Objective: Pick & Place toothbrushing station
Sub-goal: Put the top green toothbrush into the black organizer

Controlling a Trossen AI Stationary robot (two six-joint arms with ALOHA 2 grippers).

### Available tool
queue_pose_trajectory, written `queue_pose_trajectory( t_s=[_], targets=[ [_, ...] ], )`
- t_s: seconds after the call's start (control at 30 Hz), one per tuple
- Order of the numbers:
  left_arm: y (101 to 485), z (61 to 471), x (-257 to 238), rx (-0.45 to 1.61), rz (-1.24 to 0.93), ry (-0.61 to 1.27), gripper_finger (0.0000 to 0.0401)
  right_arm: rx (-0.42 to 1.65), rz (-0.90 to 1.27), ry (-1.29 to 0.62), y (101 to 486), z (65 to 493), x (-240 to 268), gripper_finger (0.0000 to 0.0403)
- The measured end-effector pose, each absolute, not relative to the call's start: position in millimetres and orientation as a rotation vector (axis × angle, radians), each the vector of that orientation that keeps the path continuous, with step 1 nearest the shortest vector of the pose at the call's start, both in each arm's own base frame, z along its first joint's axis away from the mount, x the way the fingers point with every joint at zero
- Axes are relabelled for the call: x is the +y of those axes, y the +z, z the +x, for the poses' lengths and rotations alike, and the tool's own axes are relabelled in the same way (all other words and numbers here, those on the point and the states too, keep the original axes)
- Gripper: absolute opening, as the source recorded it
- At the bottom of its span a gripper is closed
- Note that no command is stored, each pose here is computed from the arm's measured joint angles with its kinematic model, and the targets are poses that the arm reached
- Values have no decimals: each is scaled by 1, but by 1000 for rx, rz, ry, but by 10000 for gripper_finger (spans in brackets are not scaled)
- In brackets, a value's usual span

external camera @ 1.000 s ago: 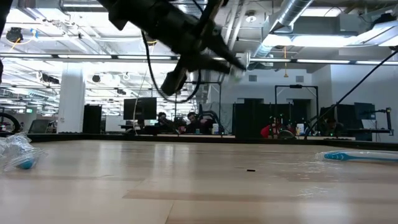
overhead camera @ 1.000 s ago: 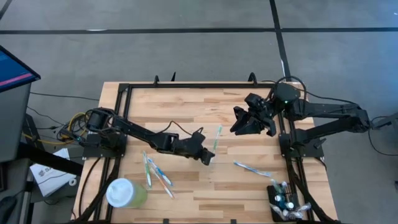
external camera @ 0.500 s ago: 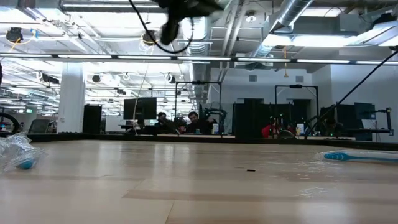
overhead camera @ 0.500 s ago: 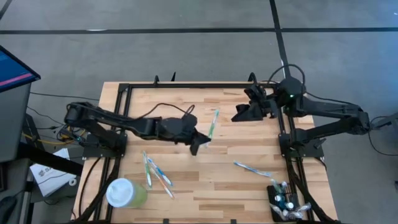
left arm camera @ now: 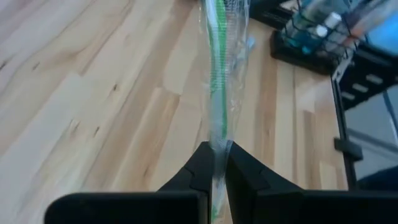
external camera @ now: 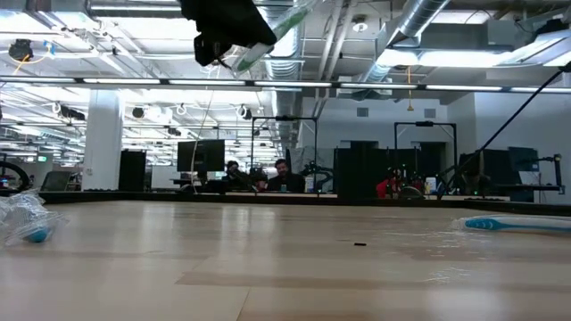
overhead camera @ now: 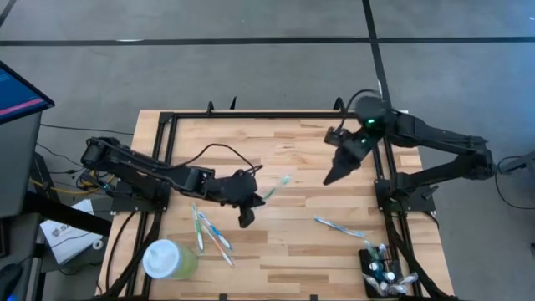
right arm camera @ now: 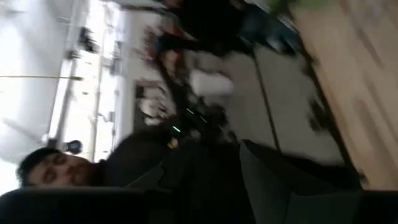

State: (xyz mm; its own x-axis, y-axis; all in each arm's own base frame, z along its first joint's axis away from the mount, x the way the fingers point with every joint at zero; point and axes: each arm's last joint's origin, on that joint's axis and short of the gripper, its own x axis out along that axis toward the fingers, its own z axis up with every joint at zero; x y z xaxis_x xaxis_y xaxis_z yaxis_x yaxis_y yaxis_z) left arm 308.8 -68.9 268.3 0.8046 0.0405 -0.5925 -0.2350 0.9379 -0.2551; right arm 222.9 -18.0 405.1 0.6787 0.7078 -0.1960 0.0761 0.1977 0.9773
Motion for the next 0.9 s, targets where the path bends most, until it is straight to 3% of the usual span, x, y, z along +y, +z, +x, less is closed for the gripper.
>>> queue_pose_trajectory(
  t_s=[0.27,0.5,0.9],
  targets=[
    [267,308,-73,651,-265,56,10,999,1371,407,358,241,-34,169],
    [259,317,-79,744,-214,42,10,1098,1400,413,326,270,-44,222],
    [256,363,-97,861,-60,-2,10,1204,1495,467,283,300,-58,200]
  ],
)
